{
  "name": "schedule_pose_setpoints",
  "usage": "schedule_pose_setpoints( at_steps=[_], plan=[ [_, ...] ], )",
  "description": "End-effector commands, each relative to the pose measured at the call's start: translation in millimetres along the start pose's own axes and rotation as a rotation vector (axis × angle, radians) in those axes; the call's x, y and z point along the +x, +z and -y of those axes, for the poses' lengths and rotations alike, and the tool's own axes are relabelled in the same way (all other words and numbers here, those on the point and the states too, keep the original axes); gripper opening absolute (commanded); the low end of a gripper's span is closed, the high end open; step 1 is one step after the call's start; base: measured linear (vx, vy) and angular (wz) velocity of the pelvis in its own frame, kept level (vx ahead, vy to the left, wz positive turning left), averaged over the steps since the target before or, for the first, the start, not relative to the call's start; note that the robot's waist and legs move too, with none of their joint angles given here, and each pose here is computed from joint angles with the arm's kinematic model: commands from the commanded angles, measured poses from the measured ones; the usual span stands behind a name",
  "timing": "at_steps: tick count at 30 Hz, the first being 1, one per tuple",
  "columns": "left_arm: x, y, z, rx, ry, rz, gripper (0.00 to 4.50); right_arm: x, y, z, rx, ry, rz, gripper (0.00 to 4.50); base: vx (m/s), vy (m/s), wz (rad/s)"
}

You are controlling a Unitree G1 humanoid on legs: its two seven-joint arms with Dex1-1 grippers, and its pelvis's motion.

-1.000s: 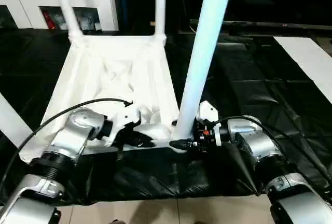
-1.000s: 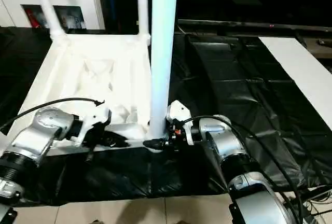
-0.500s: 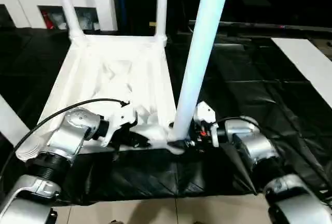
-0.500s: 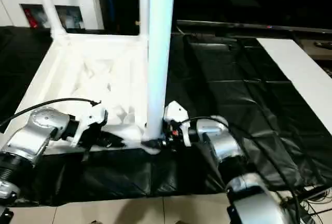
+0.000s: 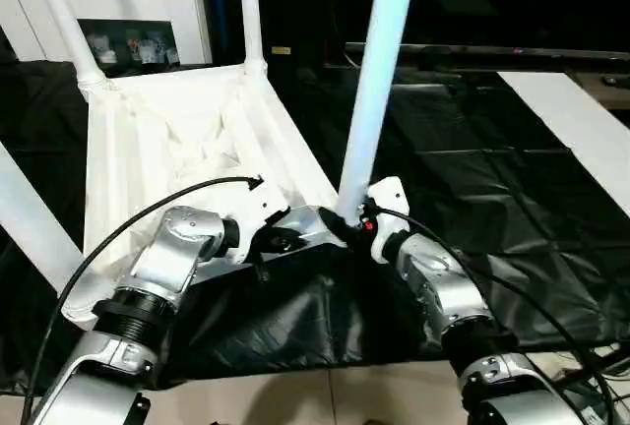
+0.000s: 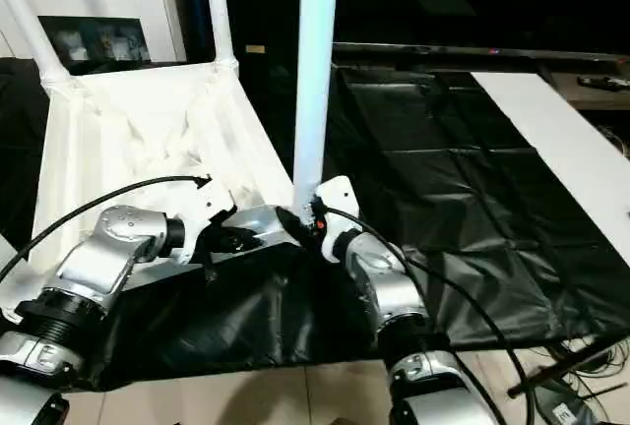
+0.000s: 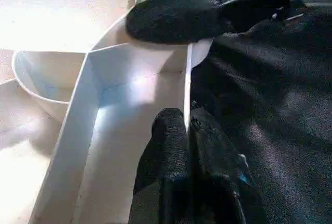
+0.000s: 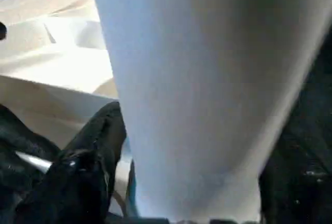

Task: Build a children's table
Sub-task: Rotate leg to tighten

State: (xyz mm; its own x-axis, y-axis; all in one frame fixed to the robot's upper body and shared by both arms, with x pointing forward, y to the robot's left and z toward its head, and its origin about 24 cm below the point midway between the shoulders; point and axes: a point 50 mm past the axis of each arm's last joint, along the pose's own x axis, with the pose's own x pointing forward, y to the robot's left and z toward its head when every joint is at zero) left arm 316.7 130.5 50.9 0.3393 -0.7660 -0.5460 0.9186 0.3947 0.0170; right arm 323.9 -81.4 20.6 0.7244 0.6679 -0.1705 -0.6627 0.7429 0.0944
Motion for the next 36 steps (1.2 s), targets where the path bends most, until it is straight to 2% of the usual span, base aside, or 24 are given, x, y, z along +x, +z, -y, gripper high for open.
schedule_pose_setpoints(
  at_steps=[1,3,5,7,11,16,17,21,23,30,33,34,35,36],
  plan=[
    [17.5,15.4,13.4,0.051,-0.089,0.071,0.00,9.8,6.1,-25.9,-0.048,0.212,0.005,3.80,0.000,0.000,0.00],
    [14.5,14.2,12.7,0.063,-0.099,0.071,0.00,6.5,5.3,-21.7,-0.055,0.228,-0.005,3.83,0.000,0.000,0.00],
    [3.9,8.4,10.9,0.079,-0.144,0.064,0.00,-7.0,2.0,-9.8,-0.107,0.324,-0.053,3.84,0.000,0.000,0.00],
    [0.3,6.6,10.5,0.072,-0.160,0.065,0.00,-10.9,1.1,-7.1,-0.122,0.358,-0.070,3.84,0.000,0.000,0.00],
    [-15.1,-0.6,10.3,0.097,-0.252,0.051,0.00,-27.8,-0.5,2.0,-0.164,0.536,-0.147,3.84,0.000,0.000,0.00],
    [-25.7,-3.7,10.7,0.109,-0.350,0.037,0.00,-36.3,1.8,9.0,-0.206,0.645,-0.207,3.84,0.000,0.000,0.00],
    [-27.5,-5.0,10.2,0.108,-0.371,0.030,0.00,-36.4,3.5,10.5,-0.217,0.658,-0.214,3.57,0.000,0.000,0.00],
    [-29.7,-8.7,9.0,0.128,-0.398,-0.007,0.00,-34.9,7.0,11.5,-0.233,0.667,-0.217,3.46,0.000,0.000,0.00],
    [-30.5,-9.5,7.9,0.132,-0.406,-0.021,0.00,-34.8,7.8,10.8,-0.237,0.688,-0.219,3.19,0.000,0.000,0.00],
    [-30.6,-8.1,4.6,0.133,-0.386,-0.017,0.00,-33.5,6.2,5.0,-0.230,0.715,-0.212,2.78,0.000,0.000,0.00],
    [-29.1,-10.4,0.4,0.105,-0.302,-0.022,0.00,-29.0,2.2,3.4,-0.210,0.620,-0.182,2.70,0.000,0.000,0.00],
    [-26.9,-10.1,-0.9,0.092,-0.268,-0.017,0.00,-26.1,1.2,3.5,-0.199,0.560,-0.167,2.69,0.000,0.000,0.00],
    [-21.0,-6.9,-2.9,0.076,-0.201,-0.001,0.00,-19.3,0.0,4.1,-0.191,0.425,-0.136,2.69,0.000,0.000,0.00],
    [-21.0,-6.9,-2.9,0.076,-0.201,-0.001,0.00,-19.3,0.0,4.1,-0.191,0.425,-0.136,2.69,0.000,0.000,0.00]
  ],
)
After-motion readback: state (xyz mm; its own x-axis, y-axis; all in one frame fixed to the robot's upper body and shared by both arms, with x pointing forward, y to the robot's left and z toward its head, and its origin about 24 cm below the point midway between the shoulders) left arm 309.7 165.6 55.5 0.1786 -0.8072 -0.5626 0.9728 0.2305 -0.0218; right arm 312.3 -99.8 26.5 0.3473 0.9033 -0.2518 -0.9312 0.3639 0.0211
